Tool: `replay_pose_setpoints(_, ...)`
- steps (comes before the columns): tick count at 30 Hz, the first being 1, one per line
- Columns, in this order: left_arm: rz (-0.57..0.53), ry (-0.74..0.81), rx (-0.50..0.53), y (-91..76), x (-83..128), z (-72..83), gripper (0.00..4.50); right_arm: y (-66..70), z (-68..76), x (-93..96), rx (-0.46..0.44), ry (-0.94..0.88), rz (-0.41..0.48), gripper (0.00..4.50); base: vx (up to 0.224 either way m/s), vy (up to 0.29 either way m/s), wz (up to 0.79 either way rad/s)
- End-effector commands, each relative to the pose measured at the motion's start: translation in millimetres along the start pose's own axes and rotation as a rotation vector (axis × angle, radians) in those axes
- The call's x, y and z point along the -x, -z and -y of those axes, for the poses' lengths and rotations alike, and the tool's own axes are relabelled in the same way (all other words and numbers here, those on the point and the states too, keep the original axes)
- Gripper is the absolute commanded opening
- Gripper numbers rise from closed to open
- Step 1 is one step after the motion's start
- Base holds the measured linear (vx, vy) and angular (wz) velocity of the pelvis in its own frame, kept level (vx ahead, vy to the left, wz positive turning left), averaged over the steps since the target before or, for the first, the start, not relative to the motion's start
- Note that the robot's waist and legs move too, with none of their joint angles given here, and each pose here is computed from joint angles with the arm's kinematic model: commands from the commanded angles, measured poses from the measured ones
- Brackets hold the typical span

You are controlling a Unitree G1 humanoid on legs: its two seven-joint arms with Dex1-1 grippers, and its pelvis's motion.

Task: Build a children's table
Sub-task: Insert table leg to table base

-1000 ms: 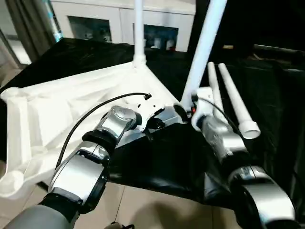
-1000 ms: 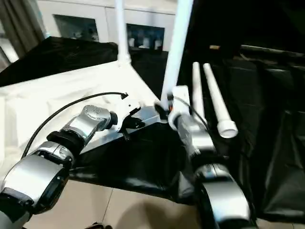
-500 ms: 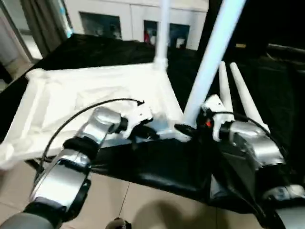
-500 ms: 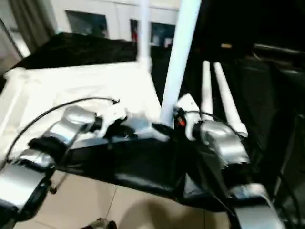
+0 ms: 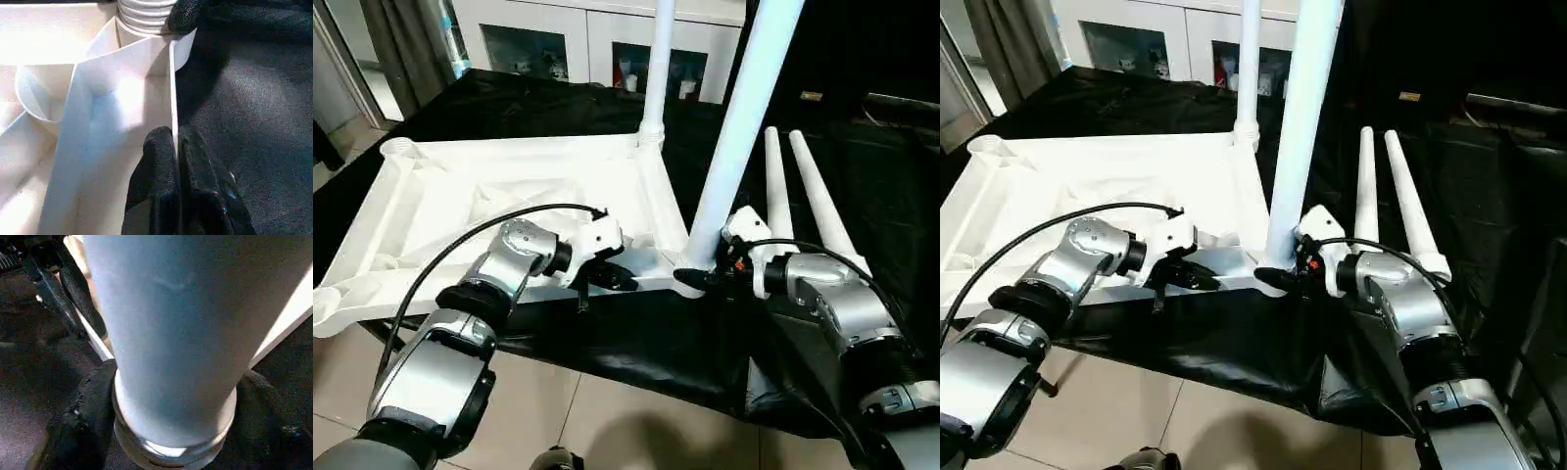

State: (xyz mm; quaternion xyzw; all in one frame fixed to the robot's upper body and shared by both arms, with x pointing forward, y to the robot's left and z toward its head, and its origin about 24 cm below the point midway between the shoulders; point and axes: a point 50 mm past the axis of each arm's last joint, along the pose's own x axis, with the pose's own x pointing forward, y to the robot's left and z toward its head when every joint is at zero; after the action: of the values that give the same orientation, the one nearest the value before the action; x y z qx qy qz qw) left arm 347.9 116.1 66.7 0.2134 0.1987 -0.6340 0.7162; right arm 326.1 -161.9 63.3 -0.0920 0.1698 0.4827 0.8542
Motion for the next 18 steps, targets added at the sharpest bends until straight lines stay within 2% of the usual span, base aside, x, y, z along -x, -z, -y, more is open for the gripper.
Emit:
replay_pose_setpoints(1,0.069,0.023,-0.050,-14.4,-2,0.2,0.00,1.2,1.3,0.3,-0.014,0.008,-0.001,2.82,0.000,0.000,0.00)
replay_pose_setpoints(5,0.075,0.010,-0.038,-13.7,-2,-0.1,0.00,4.9,0.6,-2.1,-0.062,0.031,0.021,2.77,0.000,0.000,0.00)
replay_pose_setpoints(9,0.076,-0.168,0.066,-13.0,-10,-10.0,0.00,27.9,4.6,-15.3,-0.257,0.302,0.042,2.75,0.000,0.000,0.00)
replay_pose_setpoints(11,0.074,-0.188,0.076,-13.3,-11,-11.0,0.00,31.2,5.6,-17.3,-0.287,0.354,0.044,2.75,0.000,0.000,0.00)
replay_pose_setpoints(13,0.065,-0.246,0.094,-14.7,-17,-13.4,0.00,38.7,7.8,-22.4,-0.363,0.483,0.038,2.75,0.000,0.000,0.00)
replay_pose_setpoints(15,0.077,-0.362,0.167,-23.7,-32,-17.5,0.00,45.8,3.2,-39.7,-0.437,0.610,0.011,2.75,0.000,0.000,0.00)
replay_pose_setpoints(18,0.096,-0.400,0.178,-33.9,-45,-16.4,0.00,44.1,-2.7,-54.9,-0.470,0.658,-0.005,2.75,0.000,0.000,0.00)
